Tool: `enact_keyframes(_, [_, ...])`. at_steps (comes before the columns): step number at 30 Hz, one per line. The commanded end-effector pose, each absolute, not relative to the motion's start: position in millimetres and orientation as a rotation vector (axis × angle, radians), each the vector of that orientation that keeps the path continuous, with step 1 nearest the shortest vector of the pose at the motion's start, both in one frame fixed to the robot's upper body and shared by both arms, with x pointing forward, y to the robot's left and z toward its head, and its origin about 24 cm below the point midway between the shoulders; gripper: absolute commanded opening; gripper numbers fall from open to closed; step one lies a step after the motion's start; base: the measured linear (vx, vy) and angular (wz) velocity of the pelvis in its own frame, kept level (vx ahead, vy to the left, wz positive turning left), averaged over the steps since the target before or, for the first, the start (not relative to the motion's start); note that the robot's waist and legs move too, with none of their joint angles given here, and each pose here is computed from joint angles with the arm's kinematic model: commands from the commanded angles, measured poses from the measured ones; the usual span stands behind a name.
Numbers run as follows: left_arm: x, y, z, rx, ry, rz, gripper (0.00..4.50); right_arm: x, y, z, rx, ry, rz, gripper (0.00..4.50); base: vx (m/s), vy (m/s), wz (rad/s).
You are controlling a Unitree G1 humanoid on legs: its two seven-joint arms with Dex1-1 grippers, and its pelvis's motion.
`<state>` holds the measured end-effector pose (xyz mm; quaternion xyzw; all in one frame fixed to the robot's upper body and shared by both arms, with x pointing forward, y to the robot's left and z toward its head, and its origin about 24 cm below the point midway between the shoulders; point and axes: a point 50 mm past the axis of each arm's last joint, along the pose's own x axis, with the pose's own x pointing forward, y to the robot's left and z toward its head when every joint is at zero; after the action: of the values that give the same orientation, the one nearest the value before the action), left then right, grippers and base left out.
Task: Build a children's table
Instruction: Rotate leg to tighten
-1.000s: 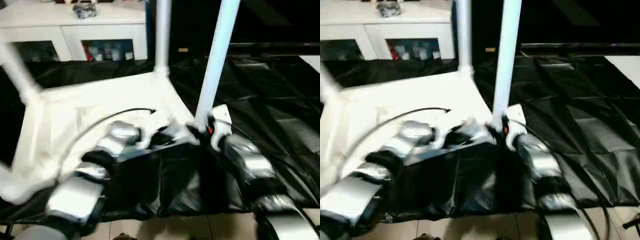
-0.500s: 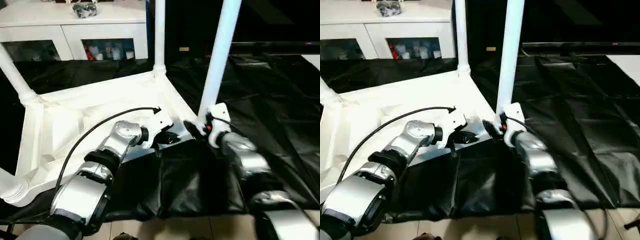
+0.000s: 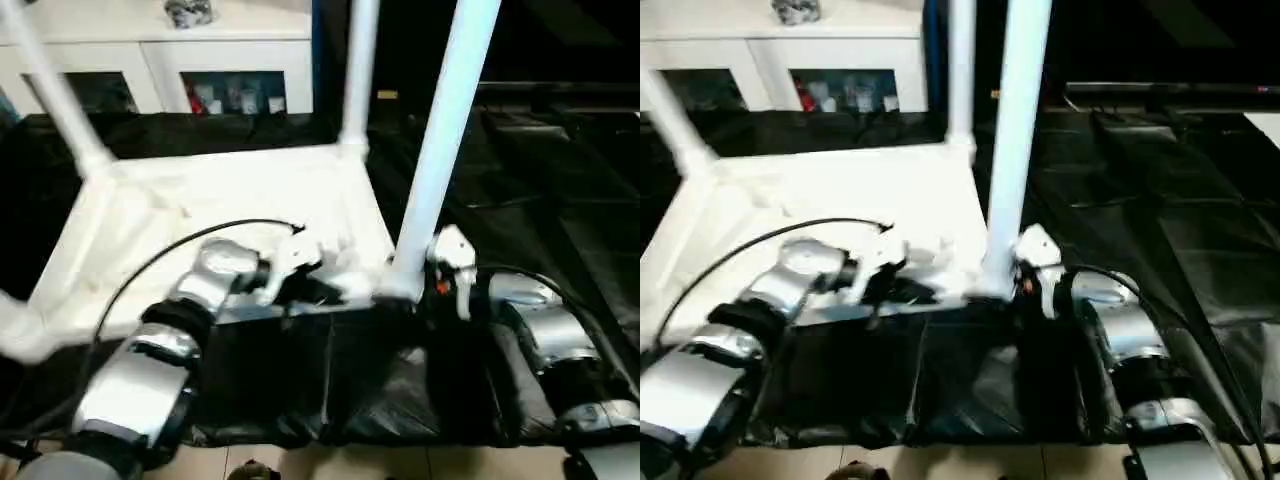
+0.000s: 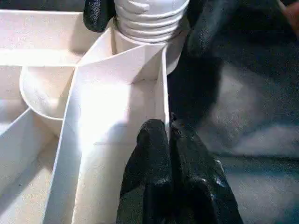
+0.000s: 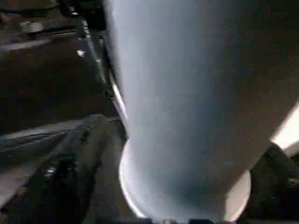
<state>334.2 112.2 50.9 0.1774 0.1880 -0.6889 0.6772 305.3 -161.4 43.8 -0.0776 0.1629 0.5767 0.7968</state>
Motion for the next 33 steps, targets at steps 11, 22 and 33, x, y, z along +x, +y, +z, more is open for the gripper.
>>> enact_keyframes(11, [330,99,59,0.434,0.359,-1.661,0.0,294.3,-137.7,41,-0.151,0.383,1.394,2.87,0.0,0.0,0.0])
enact_keyframes(22, [344,81,58,0.377,0.363,-1.433,0.0,325.0,-125.0,31,-0.046,0.326,0.857,2.74,0.0,0.0,0.0])
enact_keyframes(33, [344,36,60,0.365,0.285,-1.352,0.0,339.5,-94.0,28,-0.024,0.286,0.59,3.44,0.0,0.0,0.0])
